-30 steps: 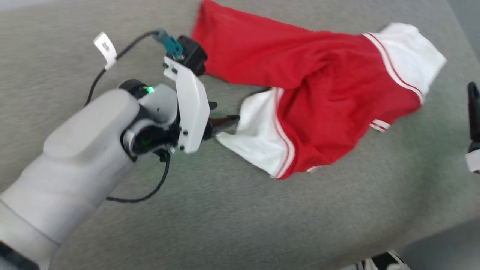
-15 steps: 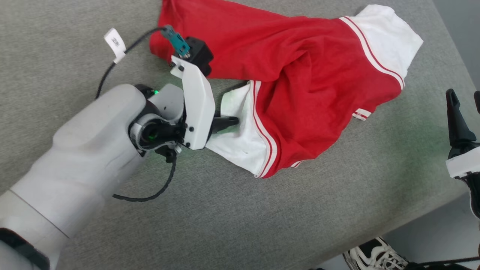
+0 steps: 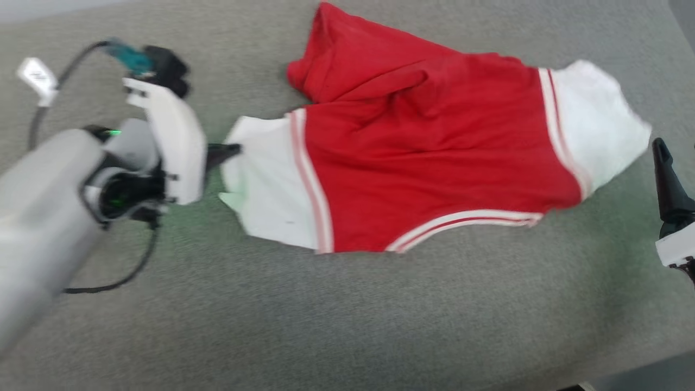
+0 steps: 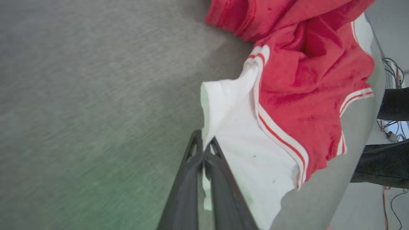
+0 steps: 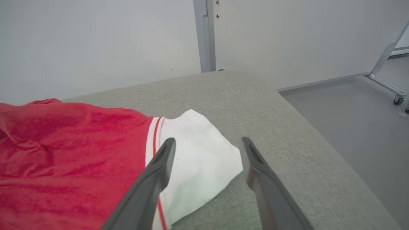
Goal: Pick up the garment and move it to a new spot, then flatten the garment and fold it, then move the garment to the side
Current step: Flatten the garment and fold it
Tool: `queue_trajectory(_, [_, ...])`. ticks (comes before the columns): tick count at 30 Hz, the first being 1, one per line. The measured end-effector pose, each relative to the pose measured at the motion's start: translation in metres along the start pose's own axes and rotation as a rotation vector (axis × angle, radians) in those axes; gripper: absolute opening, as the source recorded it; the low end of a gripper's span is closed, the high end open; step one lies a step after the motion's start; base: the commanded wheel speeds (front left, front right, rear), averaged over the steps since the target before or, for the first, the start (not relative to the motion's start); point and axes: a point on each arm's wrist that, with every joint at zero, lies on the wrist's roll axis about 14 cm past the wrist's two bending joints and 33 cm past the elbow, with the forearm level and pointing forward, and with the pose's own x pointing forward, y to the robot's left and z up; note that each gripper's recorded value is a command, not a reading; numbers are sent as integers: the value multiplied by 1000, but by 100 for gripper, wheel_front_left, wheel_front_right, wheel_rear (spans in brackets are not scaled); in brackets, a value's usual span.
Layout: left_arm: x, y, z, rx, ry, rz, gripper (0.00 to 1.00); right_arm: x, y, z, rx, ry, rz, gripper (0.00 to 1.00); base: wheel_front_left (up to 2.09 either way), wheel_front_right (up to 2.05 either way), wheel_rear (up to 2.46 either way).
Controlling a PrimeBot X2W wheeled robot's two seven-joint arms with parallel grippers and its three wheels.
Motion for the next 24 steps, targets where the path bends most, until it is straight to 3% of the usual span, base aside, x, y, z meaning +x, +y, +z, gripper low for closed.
queue_trajectory(9, [-81,100,-8,-45,-68,323,0,11,33,6,-9,1,89,100,0,0,0])
queue_trajectory(18, [-84,122,-27,-48,-61,403,0,10,48,1,-38,37,127,100,0,0,0])
queue_trajectory(22, [-80,121,-28,-46,-76,405,47,11,54,3,-52,40,144,100,0,0,0])
queue_trajectory(23, [-80,122,-27,-38,-89,410,86,11,56,4,-55,41,149,100,0,0,0])
queue_trajectory(24, [-82,123,-24,-32,-106,415,100,11,58,5,-60,42,155,100,0,0,0])
